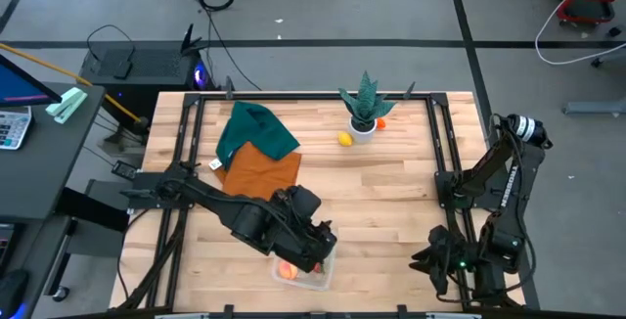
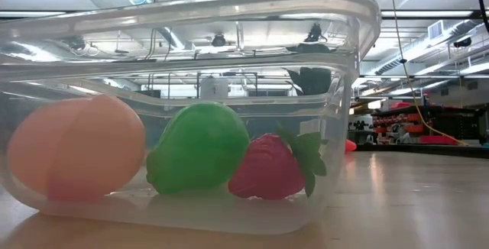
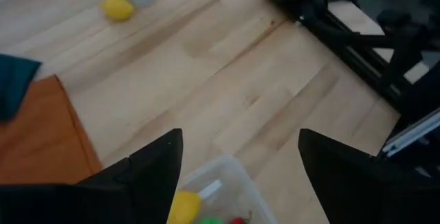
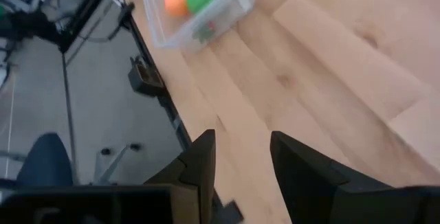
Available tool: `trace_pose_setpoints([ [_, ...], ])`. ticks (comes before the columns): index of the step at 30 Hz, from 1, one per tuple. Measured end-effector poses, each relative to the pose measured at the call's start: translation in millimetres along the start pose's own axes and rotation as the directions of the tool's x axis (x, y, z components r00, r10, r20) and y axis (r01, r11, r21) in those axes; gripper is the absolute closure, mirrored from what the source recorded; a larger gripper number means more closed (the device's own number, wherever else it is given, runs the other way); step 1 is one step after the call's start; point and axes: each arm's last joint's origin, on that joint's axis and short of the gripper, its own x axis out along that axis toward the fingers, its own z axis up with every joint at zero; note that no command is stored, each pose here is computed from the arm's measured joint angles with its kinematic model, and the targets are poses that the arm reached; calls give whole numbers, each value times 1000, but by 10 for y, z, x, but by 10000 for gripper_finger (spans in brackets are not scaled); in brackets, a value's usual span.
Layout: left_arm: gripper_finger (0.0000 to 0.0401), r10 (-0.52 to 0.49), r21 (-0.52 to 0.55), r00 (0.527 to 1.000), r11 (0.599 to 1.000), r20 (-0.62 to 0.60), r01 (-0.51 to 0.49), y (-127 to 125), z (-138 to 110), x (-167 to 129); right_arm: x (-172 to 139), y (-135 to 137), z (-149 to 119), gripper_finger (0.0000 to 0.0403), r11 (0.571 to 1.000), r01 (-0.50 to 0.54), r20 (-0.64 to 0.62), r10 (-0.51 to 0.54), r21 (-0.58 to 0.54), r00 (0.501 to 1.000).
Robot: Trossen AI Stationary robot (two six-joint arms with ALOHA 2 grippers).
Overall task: Pick and placing Produce into tupperware
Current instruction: Put the orange carrot into the transparent bin
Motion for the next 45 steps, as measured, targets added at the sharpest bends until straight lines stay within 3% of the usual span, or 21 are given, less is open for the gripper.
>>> trace_pose_setpoints([
  [5, 123, 65, 63, 998, 996, -9, -64, 82, -4, -12, 34, -18, 70, 295, 1000, 17, 90, -16, -8, 996],
  [10, 151, 194, 105, 980, 976, -36, -189, 234, -27, -26, 149, -84, 246, 295, 992, 124, 159, -120, -15, 980],
  [15, 186, 208, 112, 977, 973, -34, -203, 261, 26, 16, 276, -176, 526, 295, 964, 266, 235, -256, -10, 938],
  [19, 219, 224, 113, 974, 969, -28, -219, 296, 111, 83, 269, -220, 782, 295, 949, 315, 267, -297, -29, 917],
  [22, 244, 184, 129, 983, 975, -8, -181, 267, 167, 96, 190, -254, 980, 295, 946, 320, 283, -295, -47, 913],
  [27, 287, 3, 201, 995, 979, 99, -23, 82, 312, 65, -15, -366, 1285, 295, 944, 326, 334, -289, -58, 897],
  [30, 310, -55, 230, 991, 973, 122, 26, 39, 425, 122, -151, -457, 1426, 295, 941, 333, 359, -292, -56, 886],
  [39, 383, -144, 164, 989, 977, 16, 140, 142, 455, 901, -504, -719, 1618, 295, 936, 345, 393, -294, -65, 872],
  [45, 393, -111, 123, 993, 986, -29, 114, 411, 479, 1178, -618, -797, 1644, 295, 943, 326, 398, -274, -66, 875],
])
